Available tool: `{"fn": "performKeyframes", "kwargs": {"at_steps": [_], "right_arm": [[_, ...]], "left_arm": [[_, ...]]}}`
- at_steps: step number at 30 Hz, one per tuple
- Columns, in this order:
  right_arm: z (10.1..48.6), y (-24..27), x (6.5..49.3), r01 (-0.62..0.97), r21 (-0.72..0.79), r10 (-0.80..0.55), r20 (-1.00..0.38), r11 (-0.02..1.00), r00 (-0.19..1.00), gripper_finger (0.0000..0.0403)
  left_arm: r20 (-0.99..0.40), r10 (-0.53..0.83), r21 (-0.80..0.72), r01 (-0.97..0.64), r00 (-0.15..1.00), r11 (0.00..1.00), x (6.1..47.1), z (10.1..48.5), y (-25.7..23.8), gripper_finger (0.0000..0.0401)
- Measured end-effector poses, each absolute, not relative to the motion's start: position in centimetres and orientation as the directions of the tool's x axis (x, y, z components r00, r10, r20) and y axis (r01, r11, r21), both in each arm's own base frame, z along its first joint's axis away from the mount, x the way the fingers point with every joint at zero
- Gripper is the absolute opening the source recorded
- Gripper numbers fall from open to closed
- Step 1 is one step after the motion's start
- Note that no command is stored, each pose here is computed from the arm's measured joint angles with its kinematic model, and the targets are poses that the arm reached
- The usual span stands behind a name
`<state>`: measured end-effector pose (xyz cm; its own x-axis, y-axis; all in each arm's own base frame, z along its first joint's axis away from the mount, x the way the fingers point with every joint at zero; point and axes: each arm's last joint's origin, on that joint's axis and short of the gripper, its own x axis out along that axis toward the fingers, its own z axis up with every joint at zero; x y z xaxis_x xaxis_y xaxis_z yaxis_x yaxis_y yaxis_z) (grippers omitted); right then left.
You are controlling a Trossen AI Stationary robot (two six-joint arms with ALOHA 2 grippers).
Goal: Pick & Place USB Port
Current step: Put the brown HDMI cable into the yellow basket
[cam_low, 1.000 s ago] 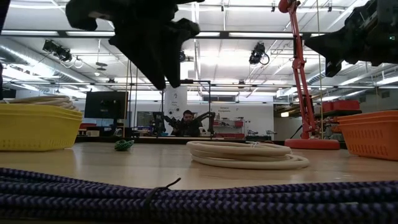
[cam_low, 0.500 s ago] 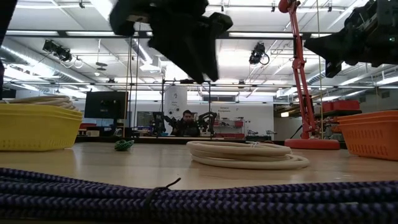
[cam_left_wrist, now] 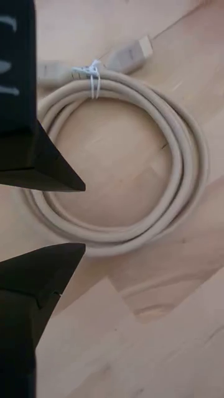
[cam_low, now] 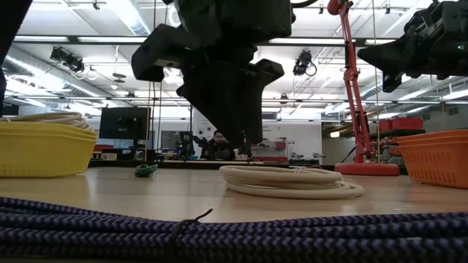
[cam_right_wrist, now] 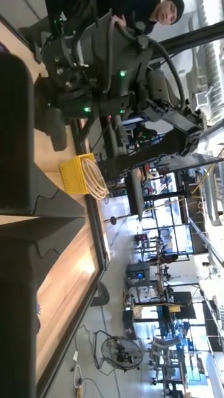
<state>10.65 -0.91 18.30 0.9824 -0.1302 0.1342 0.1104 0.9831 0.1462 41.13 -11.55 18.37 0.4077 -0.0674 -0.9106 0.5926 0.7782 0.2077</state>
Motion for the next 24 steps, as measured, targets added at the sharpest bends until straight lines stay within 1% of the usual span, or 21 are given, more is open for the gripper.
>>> {"fn": "performKeyframes", "kwargs": {"at_steps": [3, 6, 8, 13, 19, 21, 24], "right_arm": [[18.3, -0.9, 10.6, 0.110, 0.144, -0.130, 0.133, 0.983, 0.983, 0.0006], [18.2, -0.9, 10.7, 0.111, 0.143, -0.130, 0.126, 0.983, 0.983, 0.0006], [18.2, -0.9, 10.7, 0.113, 0.137, -0.130, 0.121, 0.984, 0.984, 0.0006], [18.2, -0.9, 10.7, 0.111, 0.136, -0.128, 0.121, 0.984, 0.984, 0.0006], [18.2, -0.9, 10.7, 0.111, 0.135, -0.128, 0.120, 0.985, 0.985, 0.0006], [18.2, -0.9, 10.7, 0.110, 0.135, -0.126, 0.119, 0.985, 0.985, 0.0006], [18.1, -0.9, 10.7, 0.104, 0.134, -0.119, 0.113, 0.986, 0.986, 0.0006]], "left_arm": [[-0.910, -0.109, 0.171, 0.602, 0.400, 0.780, 41.3, 18.2, -11.5, 0.0149], [-0.919, -0.115, 0.148, 0.600, 0.377, 0.786, 41.2, 17.9, -11.5, 0.0149], [-0.913, -0.129, 0.143, 0.599, 0.388, 0.788, 41.3, 17.9, -11.6, 0.0149], [-0.912, -0.132, 0.137, 0.590, 0.389, 0.795, 41.3, 17.9, -11.6, 0.0149], [-0.919, -0.129, 0.123, 0.584, 0.372, 0.802, 41.7, 16.5, -11.7, 0.0149], [-0.929, -0.126, 0.111, 0.589, 0.347, 0.801, 41.7, 15.7, -11.7, 0.0149], [-0.931, -0.124, 0.109, 0.586, 0.344, 0.803, 41.8, 15.5, -11.6, 0.0149]]}}
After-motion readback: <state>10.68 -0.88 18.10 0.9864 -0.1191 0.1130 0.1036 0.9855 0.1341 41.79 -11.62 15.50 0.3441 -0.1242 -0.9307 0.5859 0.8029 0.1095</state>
